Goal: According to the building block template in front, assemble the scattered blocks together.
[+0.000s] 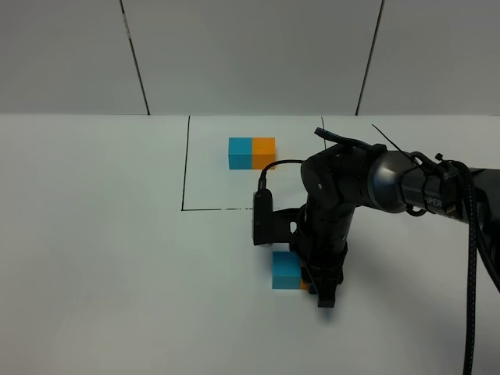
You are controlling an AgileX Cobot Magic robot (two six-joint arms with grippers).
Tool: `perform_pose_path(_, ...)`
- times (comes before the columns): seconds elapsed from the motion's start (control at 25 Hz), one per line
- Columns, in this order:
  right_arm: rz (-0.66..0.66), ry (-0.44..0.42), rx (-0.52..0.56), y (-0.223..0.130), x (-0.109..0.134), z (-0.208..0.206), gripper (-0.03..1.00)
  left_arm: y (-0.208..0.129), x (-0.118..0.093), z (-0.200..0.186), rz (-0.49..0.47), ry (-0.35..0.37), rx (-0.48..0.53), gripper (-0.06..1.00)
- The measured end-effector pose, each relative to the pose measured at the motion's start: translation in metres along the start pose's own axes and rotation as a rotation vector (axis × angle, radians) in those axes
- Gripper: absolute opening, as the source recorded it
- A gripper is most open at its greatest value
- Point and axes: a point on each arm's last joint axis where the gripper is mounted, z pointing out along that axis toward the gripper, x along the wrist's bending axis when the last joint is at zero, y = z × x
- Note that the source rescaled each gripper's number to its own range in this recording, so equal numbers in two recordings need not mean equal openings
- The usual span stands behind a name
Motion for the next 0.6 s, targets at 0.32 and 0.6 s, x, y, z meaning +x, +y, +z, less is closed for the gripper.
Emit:
perform_pose_path(0.32,-0.001,0.000,0.000,0.0000,0.0000,0.0000,0.00,0.0000,0.0000,0.0000,0.000,0.000,0.000,0.67)
perform_pose_path(0.6,-0.002,0.000,0.000,0.0000,0.0000,0.0003,0.00,0.0000,0.0000,0.0000,0.000,0.000,0.000,0.67)
